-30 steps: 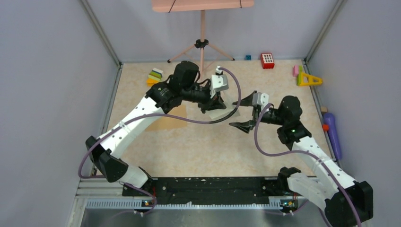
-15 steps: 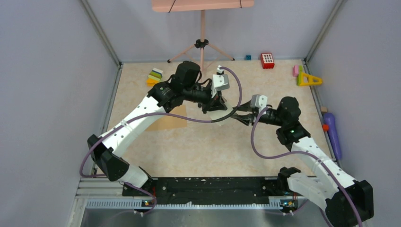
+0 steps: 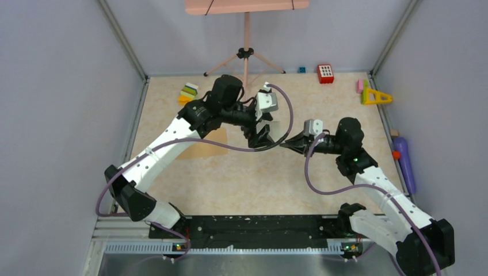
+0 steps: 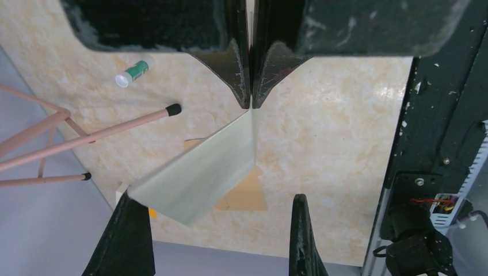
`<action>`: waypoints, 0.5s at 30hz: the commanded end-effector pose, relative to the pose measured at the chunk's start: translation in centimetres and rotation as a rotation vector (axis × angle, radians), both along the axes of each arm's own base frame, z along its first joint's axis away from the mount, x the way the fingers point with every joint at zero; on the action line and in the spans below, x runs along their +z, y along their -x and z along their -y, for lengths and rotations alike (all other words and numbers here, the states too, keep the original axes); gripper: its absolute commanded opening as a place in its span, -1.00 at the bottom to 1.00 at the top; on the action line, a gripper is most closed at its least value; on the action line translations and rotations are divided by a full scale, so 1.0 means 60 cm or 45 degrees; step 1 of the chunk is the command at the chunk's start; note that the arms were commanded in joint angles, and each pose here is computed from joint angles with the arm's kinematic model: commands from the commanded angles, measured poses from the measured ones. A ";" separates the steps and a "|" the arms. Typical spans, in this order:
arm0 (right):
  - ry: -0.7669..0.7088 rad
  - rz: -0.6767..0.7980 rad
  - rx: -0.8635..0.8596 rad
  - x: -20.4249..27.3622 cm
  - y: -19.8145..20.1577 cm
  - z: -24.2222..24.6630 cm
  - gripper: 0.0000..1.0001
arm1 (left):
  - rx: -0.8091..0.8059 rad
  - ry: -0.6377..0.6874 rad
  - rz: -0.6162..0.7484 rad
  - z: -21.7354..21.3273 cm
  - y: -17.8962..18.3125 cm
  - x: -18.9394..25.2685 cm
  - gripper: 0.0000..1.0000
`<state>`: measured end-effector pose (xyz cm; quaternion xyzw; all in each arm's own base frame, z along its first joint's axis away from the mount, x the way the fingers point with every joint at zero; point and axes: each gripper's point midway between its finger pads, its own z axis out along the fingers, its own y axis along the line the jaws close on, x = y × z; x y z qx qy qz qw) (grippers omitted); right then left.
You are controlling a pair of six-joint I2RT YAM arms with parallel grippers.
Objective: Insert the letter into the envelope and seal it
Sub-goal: Fold the letter.
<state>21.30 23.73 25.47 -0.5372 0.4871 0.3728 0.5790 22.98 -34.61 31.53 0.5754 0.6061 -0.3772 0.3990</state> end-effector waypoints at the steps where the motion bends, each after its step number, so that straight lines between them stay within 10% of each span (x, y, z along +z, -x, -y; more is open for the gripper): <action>1: -0.015 0.022 0.103 0.021 0.021 -0.007 -1.00 | -0.011 0.054 0.188 -0.033 0.015 0.069 0.96; 15: -0.041 -0.065 0.324 0.038 0.078 -0.006 -1.00 | -0.126 -0.002 0.153 -0.029 0.026 0.037 0.97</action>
